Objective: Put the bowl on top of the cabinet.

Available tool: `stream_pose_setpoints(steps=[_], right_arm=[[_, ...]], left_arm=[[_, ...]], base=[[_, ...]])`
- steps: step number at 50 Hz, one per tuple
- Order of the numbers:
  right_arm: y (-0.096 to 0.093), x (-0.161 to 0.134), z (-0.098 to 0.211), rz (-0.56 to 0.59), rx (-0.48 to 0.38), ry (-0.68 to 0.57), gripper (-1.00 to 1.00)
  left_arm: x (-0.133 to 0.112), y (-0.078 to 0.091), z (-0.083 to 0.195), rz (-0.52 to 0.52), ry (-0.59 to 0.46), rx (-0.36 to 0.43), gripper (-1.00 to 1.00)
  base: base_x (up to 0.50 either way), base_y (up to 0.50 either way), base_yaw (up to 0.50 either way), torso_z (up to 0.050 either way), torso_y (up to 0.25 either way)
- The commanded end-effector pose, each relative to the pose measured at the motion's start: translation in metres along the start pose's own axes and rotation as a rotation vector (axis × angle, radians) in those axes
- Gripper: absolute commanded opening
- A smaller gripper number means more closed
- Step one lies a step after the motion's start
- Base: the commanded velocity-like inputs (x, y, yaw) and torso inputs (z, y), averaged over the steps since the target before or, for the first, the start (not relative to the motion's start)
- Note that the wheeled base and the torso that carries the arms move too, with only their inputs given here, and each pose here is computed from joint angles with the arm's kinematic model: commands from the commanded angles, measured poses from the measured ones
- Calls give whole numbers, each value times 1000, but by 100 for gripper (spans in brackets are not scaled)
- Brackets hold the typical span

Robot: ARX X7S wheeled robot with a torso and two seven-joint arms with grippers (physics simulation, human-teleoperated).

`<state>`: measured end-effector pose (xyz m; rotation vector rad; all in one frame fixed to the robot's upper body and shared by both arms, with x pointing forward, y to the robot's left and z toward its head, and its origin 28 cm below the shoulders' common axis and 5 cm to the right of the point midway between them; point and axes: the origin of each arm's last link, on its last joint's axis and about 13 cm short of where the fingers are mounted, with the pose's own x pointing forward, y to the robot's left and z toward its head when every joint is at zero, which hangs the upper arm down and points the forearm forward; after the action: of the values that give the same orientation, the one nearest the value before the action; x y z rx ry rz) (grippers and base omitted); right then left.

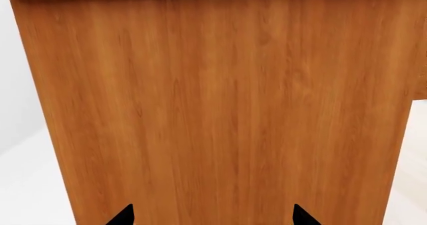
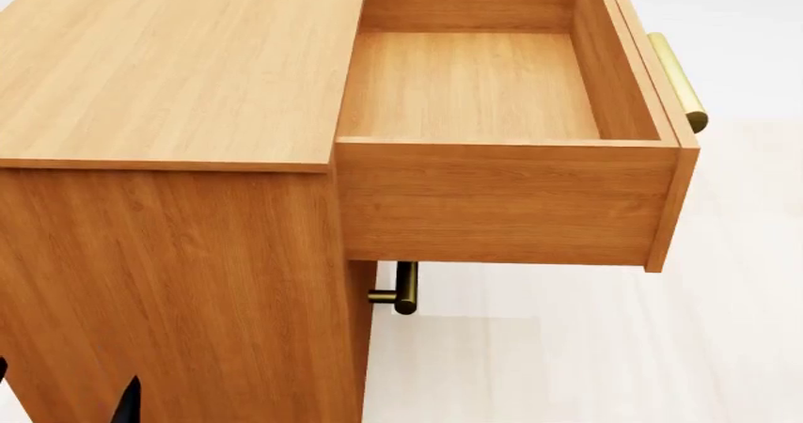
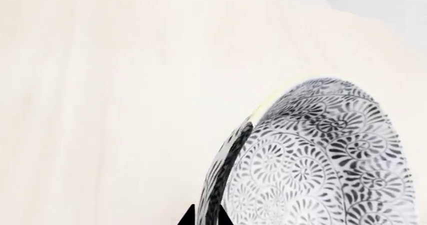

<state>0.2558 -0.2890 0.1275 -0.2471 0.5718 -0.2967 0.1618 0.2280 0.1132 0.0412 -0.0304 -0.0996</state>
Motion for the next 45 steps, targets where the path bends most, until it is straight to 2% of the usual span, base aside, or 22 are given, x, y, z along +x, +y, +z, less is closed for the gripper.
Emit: stream_pose_setpoints(steps=[1, 12, 19, 33, 45], right_arm=[[-24, -60, 39, -69, -10, -102, -100], [-48, -115, 72, -168, -28, -161, -100], [-56, -132, 86, -217, -48, -181, -100], [-67, -152, 116, -309, -21, -239, -100], [-74, -177, 154, -389, -36, -306, -100]], left_arm=[[-1, 1, -3, -11, 13, -13, 100], [-6, -1, -5, -34, 14, -11, 100], [-4, 2, -6, -27, 12, -39, 100], [-1, 6, -18, -29, 15, -67, 100], [-4, 5, -10, -41, -19, -60, 100]], base=[[0, 0, 0, 0, 0], [0, 0, 0, 0, 0], [0, 0, 0, 0, 0], [0, 0, 0, 0, 0], [0, 0, 0, 0, 0]])
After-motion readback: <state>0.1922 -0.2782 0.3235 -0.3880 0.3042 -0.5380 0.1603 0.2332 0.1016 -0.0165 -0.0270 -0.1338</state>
